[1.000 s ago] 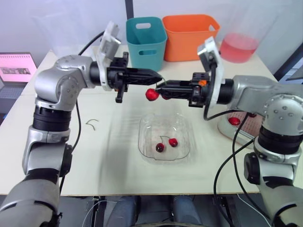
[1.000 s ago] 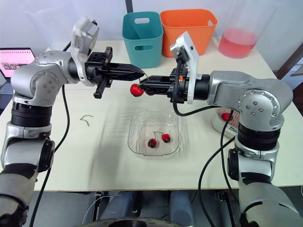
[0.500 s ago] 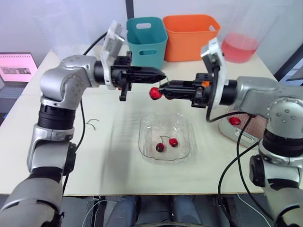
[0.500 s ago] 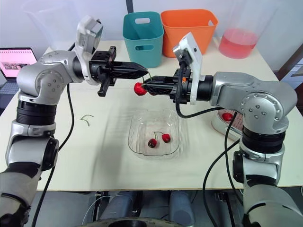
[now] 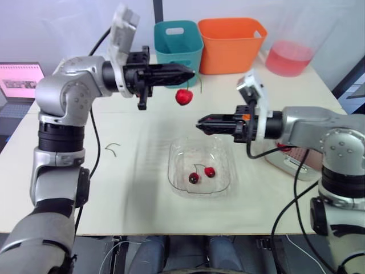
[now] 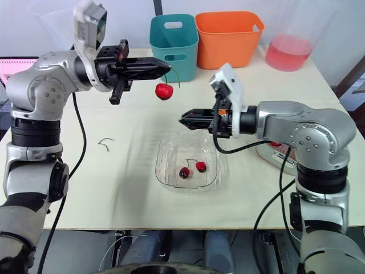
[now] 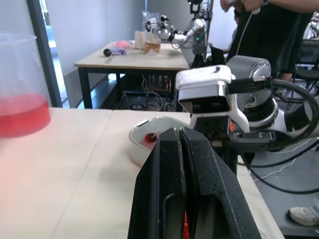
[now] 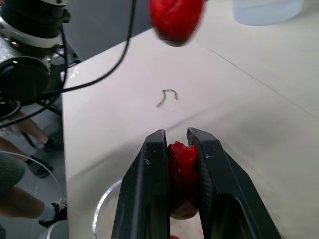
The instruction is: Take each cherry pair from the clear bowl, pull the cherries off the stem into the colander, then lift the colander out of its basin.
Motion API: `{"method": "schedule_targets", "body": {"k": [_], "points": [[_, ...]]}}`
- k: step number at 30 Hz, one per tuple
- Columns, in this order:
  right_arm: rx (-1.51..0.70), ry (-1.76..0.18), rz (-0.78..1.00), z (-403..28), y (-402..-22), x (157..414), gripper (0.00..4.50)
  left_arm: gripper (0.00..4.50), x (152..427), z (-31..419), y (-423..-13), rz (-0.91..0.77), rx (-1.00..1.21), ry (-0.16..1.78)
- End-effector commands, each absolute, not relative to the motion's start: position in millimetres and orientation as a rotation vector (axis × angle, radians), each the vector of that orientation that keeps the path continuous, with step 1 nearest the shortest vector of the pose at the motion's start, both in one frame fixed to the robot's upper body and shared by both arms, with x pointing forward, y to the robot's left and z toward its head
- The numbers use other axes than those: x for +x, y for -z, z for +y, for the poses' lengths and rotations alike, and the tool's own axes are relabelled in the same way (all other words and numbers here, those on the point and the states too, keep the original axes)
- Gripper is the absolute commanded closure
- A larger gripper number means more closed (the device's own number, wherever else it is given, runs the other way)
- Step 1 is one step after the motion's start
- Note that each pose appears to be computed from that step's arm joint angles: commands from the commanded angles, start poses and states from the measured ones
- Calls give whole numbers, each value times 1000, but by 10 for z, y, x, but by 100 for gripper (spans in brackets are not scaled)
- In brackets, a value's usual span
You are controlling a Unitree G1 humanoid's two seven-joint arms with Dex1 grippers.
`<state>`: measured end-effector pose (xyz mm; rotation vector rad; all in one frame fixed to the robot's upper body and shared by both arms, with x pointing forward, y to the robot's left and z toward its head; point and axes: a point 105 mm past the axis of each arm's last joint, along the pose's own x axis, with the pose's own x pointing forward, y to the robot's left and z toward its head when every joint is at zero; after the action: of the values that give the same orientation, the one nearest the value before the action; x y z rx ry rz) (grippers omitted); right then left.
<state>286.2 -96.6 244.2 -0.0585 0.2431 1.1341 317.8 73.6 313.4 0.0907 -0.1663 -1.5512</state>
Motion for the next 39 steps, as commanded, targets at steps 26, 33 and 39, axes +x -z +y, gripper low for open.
{"method": "schedule_targets", "body": {"k": [26,33,39], "points": [[-289,-316,309,-3147,-1853,3081,243,450,3175,660,-2838,-165,156,1509],[-265,-320,224,-3104,-2106,3113,8,450,3193,689,-2854,-169,152,1499],[-121,-622,124,-2397,-2470,3014,8,450,3201,779,-2944,-182,155,1480]]}}
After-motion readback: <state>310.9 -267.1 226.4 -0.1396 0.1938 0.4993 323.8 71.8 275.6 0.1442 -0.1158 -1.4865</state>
